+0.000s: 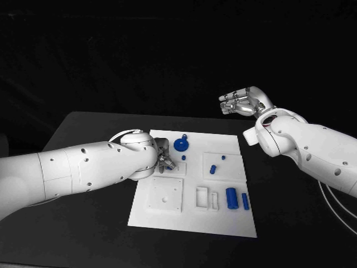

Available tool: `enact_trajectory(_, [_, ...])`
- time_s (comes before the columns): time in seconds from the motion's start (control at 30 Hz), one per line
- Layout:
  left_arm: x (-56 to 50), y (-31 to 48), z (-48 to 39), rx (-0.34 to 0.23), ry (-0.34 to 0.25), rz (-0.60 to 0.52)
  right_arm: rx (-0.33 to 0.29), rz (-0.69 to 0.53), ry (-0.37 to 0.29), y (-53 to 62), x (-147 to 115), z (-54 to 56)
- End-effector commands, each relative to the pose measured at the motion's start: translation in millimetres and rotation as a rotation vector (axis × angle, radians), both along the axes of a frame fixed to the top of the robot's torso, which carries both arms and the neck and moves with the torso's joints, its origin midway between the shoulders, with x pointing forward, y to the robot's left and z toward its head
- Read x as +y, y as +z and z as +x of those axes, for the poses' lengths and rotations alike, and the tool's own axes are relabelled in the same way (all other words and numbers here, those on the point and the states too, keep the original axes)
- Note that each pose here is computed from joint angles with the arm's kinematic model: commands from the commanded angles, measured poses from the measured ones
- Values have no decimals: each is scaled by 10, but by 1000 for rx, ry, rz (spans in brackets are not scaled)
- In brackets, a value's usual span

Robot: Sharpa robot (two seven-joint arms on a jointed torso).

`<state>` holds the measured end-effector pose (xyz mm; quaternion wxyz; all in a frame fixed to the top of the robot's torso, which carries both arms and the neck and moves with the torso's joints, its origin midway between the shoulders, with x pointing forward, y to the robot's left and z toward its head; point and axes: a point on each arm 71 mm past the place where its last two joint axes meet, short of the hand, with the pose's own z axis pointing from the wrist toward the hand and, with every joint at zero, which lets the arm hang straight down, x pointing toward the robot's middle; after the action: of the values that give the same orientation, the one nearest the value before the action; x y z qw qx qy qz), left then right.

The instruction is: Assemble the parts on the task board

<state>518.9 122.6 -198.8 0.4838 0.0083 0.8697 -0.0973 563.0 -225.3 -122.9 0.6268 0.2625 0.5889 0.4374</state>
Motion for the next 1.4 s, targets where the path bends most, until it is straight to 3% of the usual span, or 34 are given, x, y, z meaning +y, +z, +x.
enact_trajectory(0.03, [-50, -85, -53, 50, -31, 18, -3, -2, 20, -1, 18, -3])
enact_trajectory(1.4, [-69, -83, 2, 53, -18, 2, 2, -2, 22, -26, 24, -8])
